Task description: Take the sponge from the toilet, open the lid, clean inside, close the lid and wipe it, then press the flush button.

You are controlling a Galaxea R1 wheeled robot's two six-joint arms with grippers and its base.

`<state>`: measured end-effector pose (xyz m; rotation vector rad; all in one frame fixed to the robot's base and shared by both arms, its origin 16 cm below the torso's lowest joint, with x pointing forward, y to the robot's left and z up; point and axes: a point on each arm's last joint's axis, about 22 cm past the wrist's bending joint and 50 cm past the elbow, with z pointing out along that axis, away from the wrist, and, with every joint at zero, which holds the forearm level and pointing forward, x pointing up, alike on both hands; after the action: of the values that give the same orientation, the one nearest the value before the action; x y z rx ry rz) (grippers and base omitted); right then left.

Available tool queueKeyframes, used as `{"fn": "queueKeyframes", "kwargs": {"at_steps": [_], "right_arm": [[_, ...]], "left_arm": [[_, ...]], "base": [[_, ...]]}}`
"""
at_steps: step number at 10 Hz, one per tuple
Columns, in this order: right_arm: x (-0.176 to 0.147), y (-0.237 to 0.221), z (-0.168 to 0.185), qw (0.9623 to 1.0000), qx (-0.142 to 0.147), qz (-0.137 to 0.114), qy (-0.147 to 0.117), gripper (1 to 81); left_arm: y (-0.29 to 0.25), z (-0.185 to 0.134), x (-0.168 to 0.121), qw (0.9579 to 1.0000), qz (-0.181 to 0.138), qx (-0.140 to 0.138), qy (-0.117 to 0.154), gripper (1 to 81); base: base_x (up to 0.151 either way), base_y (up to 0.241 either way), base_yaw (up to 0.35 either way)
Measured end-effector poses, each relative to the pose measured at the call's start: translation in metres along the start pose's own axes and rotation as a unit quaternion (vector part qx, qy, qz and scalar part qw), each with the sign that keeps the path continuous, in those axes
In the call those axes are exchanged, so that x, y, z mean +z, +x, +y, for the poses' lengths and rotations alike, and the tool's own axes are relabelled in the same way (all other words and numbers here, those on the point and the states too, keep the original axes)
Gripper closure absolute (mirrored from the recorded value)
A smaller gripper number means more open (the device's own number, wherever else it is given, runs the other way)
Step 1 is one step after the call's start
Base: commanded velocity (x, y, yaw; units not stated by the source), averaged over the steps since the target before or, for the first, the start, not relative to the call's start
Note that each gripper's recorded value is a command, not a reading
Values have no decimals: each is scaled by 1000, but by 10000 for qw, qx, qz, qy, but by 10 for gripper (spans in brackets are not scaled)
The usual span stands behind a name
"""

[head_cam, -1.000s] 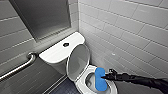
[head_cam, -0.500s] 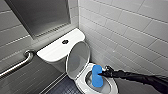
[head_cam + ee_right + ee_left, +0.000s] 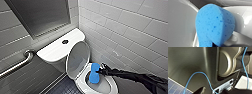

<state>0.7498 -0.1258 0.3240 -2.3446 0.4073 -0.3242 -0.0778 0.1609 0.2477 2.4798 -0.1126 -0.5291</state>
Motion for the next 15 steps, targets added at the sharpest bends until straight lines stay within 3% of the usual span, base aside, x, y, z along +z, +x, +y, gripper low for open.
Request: {"fn": "queueKeyframes", "kwargs": {"at_steps": [4, 7, 11, 15], "right_arm": [[5, 15, 37, 9979, 387, 293, -439, 811], [1, 12, 40, 9971, 538, 376, -376, 811], [-31, -11, 48, 9965, 735, 391, -57, 811], [-85, -46, 108, 9902, 1213, 672, -195, 811]], "left_arm": [[-9, 6, 1, 10000, -36, -41, -43, 10], [-8, 11, 3, 9999, -21, -48, -88, 10], [-7, 17, 6, 9999, -15, -39, -122, 10], [-6, 21, 8, 9999, -10, -35, -146, 10]], "base": [[0, 0, 0], [0, 0, 0], [0, 0, 0], [0, 0, 0]]}}
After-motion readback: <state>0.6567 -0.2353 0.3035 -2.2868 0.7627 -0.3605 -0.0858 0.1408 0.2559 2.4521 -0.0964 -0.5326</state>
